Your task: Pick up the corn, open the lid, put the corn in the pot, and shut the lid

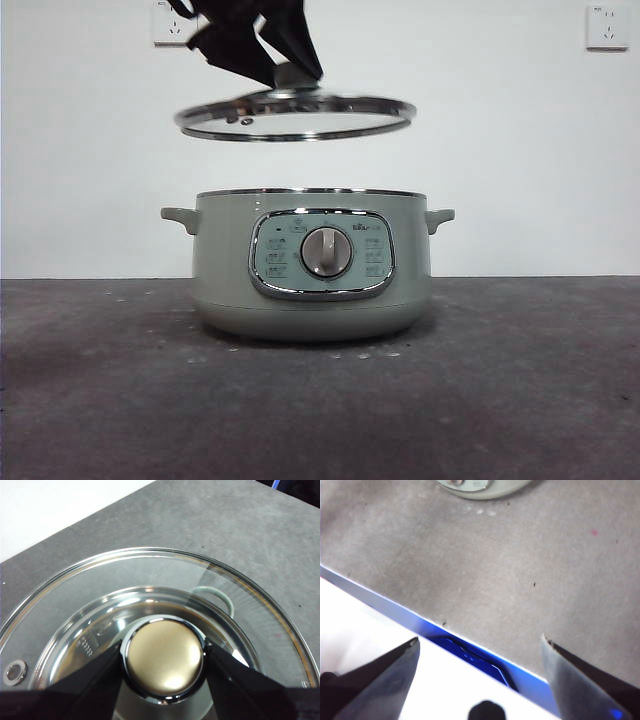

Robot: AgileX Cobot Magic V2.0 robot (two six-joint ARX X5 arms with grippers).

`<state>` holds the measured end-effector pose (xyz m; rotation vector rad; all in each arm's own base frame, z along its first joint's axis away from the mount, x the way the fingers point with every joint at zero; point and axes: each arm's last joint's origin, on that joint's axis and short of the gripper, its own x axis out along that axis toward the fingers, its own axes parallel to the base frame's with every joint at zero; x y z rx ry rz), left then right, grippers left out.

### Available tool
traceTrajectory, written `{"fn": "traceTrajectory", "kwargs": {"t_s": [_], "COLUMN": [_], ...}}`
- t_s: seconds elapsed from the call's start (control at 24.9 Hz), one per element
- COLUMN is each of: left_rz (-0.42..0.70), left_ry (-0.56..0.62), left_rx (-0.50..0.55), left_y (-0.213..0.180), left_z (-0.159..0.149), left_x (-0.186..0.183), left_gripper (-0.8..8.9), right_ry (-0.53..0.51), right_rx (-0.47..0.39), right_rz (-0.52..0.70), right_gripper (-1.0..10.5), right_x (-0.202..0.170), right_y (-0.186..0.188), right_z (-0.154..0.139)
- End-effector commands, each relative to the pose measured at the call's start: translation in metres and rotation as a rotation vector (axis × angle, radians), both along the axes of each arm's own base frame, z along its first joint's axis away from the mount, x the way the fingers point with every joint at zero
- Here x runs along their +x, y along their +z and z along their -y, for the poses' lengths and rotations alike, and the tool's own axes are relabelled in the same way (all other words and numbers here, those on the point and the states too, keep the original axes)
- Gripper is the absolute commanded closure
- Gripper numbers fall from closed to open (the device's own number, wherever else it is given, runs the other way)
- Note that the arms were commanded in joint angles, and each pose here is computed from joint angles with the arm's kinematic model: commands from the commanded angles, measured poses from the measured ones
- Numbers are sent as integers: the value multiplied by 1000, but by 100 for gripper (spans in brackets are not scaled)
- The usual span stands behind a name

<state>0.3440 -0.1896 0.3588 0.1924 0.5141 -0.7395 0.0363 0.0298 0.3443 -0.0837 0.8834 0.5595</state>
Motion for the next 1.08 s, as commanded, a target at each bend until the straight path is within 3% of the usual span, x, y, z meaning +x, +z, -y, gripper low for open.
{"fn": "traceTrajectory", "kwargs": {"t_s": [0.04,0.36,1.08], "left_rz": [56,6,-44], "left_ry": [-5,12,-2], "left_rx": [-29,11,41], "left_y": [7,-25,-44], "left_z": [7,18,28], "left_x": [8,27,31], "left_gripper": [821,821,821], "right_ry": [-38,-44,-60], "right_rx": [20,47,28], "right_rz": [-12,22,38], "right_gripper": [541,541,541], "right_x": [-9,-17,-16], "right_y": [-5,-5,-5], "right_z": [7,14,14]}}
